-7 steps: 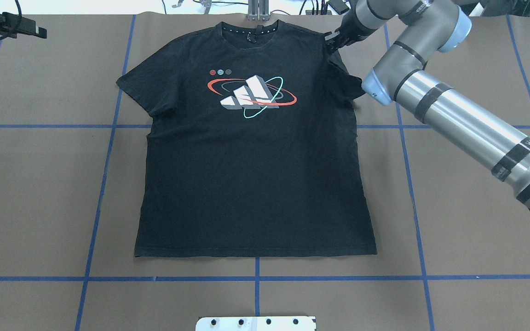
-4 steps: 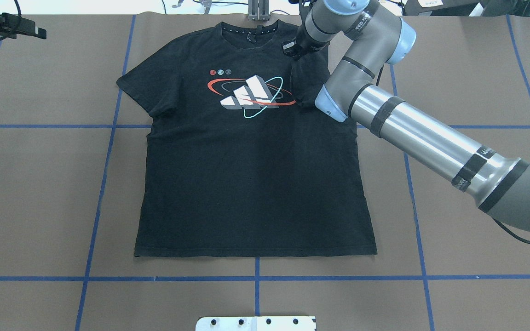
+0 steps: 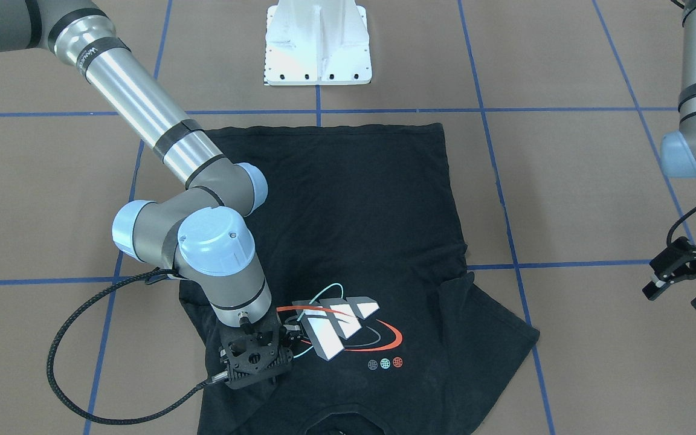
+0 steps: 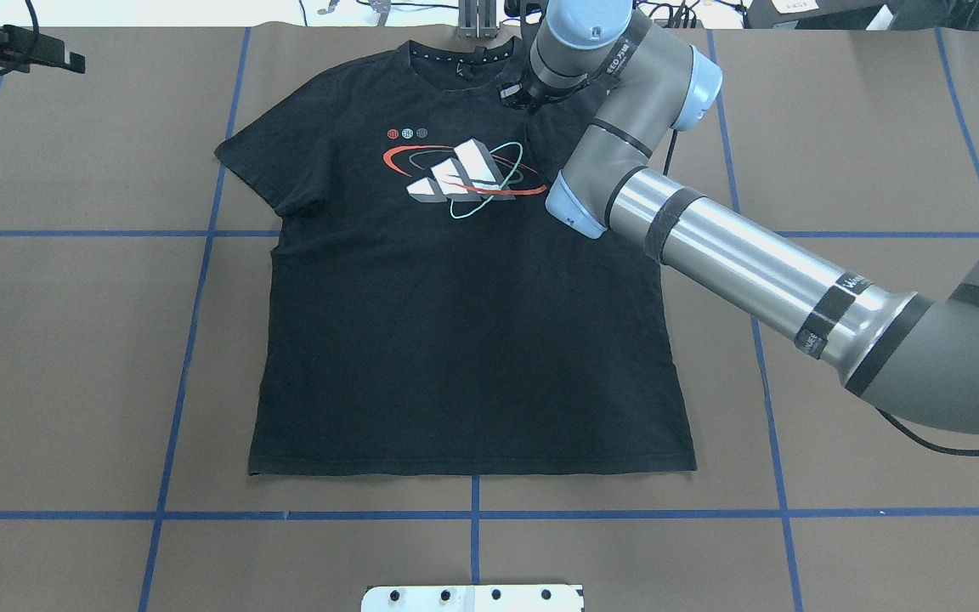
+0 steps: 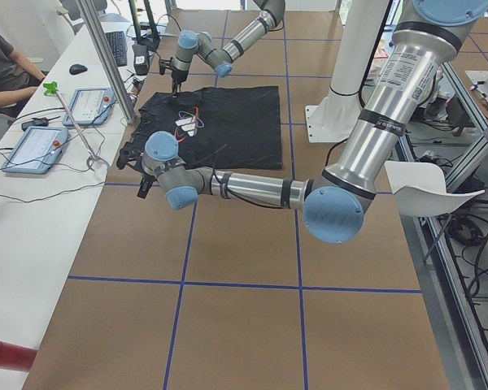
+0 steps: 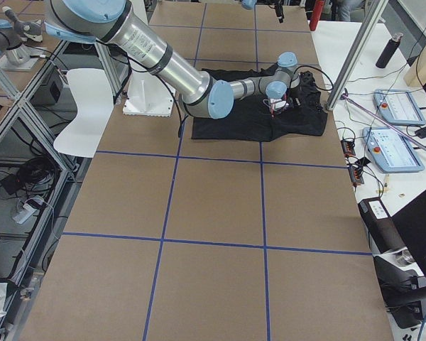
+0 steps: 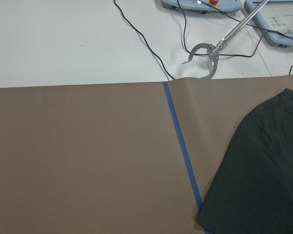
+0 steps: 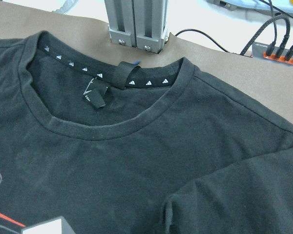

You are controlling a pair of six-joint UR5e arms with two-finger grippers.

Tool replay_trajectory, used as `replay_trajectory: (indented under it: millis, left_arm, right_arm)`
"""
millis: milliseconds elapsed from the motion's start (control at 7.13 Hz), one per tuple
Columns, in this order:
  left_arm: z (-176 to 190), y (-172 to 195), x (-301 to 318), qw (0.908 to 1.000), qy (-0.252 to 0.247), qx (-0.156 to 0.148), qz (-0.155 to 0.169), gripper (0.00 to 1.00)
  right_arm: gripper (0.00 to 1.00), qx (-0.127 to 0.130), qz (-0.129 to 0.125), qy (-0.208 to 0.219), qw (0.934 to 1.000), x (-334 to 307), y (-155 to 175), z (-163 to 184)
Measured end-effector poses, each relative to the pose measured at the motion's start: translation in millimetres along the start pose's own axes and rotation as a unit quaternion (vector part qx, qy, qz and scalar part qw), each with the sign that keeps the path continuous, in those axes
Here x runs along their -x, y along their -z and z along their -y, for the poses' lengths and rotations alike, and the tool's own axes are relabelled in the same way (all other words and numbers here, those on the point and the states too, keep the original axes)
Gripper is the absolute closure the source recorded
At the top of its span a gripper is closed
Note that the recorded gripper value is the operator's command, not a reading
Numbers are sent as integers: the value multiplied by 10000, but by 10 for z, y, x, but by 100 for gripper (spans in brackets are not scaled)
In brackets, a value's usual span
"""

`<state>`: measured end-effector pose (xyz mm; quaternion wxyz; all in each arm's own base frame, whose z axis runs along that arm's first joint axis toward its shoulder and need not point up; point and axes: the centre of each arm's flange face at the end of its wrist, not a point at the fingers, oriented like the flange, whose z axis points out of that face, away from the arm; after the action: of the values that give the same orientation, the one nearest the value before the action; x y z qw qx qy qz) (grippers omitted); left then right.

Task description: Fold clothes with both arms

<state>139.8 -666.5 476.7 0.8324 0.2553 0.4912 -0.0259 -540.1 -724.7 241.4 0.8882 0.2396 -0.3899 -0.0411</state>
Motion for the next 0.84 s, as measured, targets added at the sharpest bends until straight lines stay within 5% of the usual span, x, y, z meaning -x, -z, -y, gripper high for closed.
replay_trajectory:
  millis: [421, 841]
  left_arm:
    - [12, -48, -37, 10000, -10, 15, -8, 0]
    - [-46, -508, -510, 10000, 7, 21, 21, 0]
  right_arm:
    - [1, -60, 296, -648, 9974, 210, 311, 310]
    - [1, 158, 695, -1041, 9920, -179, 705, 702]
